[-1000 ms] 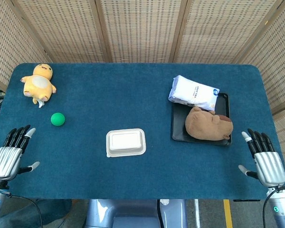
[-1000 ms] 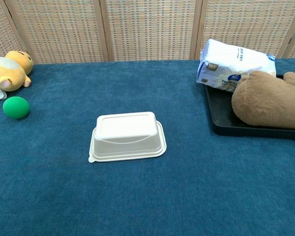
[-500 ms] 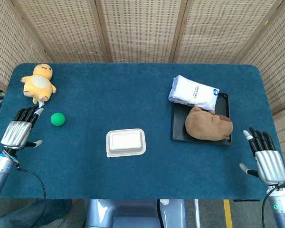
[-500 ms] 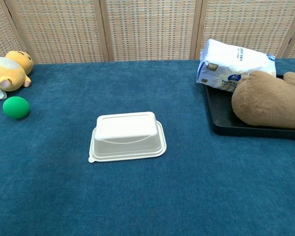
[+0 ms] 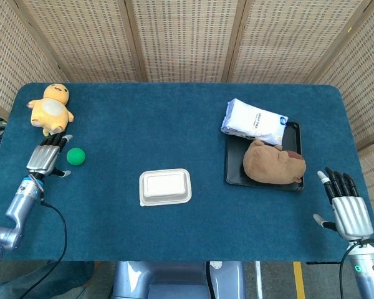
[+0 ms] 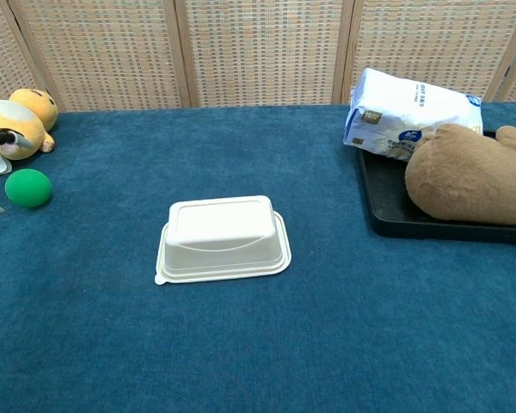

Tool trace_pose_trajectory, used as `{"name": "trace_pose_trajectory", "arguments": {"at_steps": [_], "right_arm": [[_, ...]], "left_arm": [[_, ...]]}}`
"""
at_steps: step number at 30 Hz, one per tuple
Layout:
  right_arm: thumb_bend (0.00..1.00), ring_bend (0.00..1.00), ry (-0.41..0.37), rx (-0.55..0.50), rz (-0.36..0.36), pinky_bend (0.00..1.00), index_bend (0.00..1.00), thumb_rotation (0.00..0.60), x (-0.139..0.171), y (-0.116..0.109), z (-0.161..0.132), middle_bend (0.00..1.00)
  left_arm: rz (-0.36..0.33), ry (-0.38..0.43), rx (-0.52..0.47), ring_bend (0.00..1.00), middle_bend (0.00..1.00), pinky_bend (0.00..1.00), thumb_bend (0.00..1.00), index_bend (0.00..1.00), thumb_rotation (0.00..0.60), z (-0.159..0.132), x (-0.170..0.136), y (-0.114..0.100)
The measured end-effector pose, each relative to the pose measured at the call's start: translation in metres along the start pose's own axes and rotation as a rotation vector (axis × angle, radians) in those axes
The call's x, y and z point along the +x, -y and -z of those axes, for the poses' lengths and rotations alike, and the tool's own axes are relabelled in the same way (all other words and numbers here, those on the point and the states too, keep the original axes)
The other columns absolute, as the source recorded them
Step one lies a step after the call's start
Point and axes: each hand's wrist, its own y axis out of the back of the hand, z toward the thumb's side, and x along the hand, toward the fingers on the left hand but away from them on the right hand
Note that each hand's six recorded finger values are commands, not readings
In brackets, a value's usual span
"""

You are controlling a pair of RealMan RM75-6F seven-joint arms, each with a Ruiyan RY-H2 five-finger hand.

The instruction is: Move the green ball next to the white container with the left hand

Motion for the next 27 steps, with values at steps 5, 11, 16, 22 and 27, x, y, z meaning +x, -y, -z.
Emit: {"name": "trace_pose_trajectory", "arguments": {"at_steps": [5, 11, 16, 22, 27], "right_arm": [[0.00, 0.00, 0.007, -0.001, -0.006, 0.00, 0.00, 0.600, -0.002, 0.002, 0.001, 0.00], [0.00, 0.00, 0.018, 0.001, -0.004, 0.00, 0.00, 0.600, -0.003, 0.003, 0.004, 0.00], [0.00, 0.00, 0.025, -0.002, -0.002, 0.00, 0.00, 0.600, -0.003, 0.002, 0.005, 0.00], [0.00, 0.00, 0.038, -0.010, 0.010, 0.00, 0.00, 0.600, -0.003, -0.002, 0.009, 0.00], [0.00, 0.00, 0.035, -0.013, 0.016, 0.00, 0.00, 0.600, -0.003, -0.004, 0.008, 0.00]], "left_arm": [[0.024, 0.019, 0.023, 0.12, 0.12, 0.20, 0.11, 0.22, 0.600, -0.012, 0.012, 0.003], [0.032, 0.012, 0.059, 0.24, 0.26, 0.29, 0.16, 0.36, 0.600, -0.016, 0.021, 0.002], [0.020, -0.002, 0.065, 0.37, 0.37, 0.39, 0.29, 0.47, 0.600, -0.015, 0.024, -0.001], [-0.017, 0.014, 0.048, 0.40, 0.41, 0.42, 0.30, 0.50, 0.600, -0.015, 0.021, -0.010], [-0.063, 0.076, 0.020, 0.40, 0.41, 0.41, 0.30, 0.50, 0.600, -0.023, 0.012, -0.024]]}}
